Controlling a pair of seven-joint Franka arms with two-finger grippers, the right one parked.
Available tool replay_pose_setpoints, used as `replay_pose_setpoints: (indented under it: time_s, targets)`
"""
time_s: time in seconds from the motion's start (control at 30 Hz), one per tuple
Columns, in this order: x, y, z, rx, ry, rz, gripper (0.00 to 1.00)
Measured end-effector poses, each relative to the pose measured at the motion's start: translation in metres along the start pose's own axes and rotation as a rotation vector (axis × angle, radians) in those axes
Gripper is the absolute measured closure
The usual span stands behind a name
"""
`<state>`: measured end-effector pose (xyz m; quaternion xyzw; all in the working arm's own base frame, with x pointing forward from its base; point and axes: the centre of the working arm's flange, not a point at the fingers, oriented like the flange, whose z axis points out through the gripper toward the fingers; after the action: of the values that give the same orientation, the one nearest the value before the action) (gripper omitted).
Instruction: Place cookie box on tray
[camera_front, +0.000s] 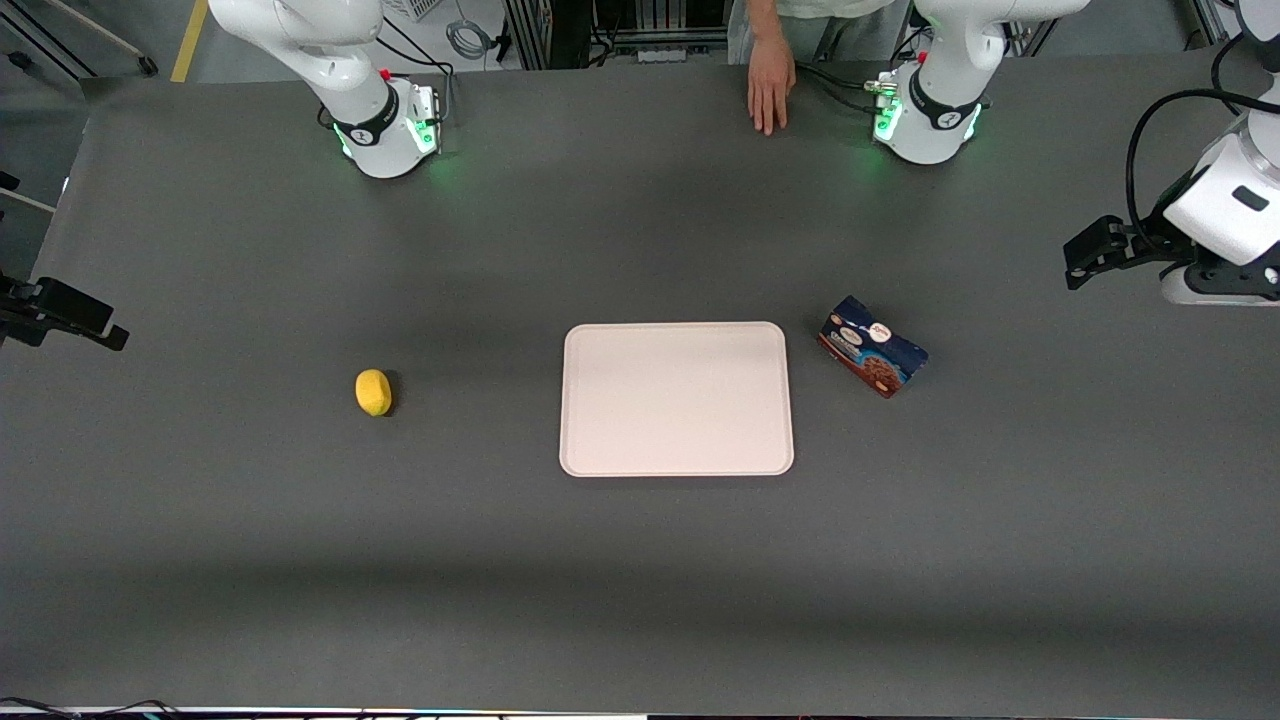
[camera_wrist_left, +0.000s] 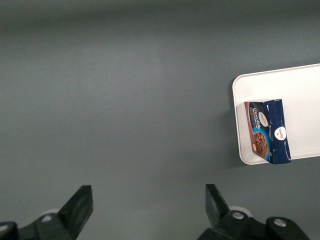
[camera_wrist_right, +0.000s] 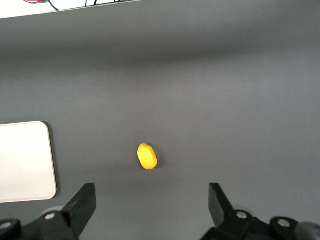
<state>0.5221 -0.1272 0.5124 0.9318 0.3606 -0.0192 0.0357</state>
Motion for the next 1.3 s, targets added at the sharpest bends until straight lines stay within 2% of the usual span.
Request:
replay_pose_setpoints:
  time_s: [0.23, 0.4, 0.6, 0.77, 1.0, 1.3]
  targets:
    - [-0.026, -0.001, 0.050, -0.018, 0.020, -0.011, 0.00]
    - [-0.049, 0.004, 0.081, -0.012, 0.025, 0.009, 0.00]
    - [-0.051, -0.003, 0.107, -0.015, 0.035, 0.010, 0.00]
    - [-0.050, -0.015, 0.136, -0.044, 0.064, 0.019, 0.00]
    - [-0.048, -0.028, 0.183, -0.110, 0.106, 0.016, 0.00]
    - [-0.050, -0.036, 0.222, -0.138, 0.112, 0.014, 0.00]
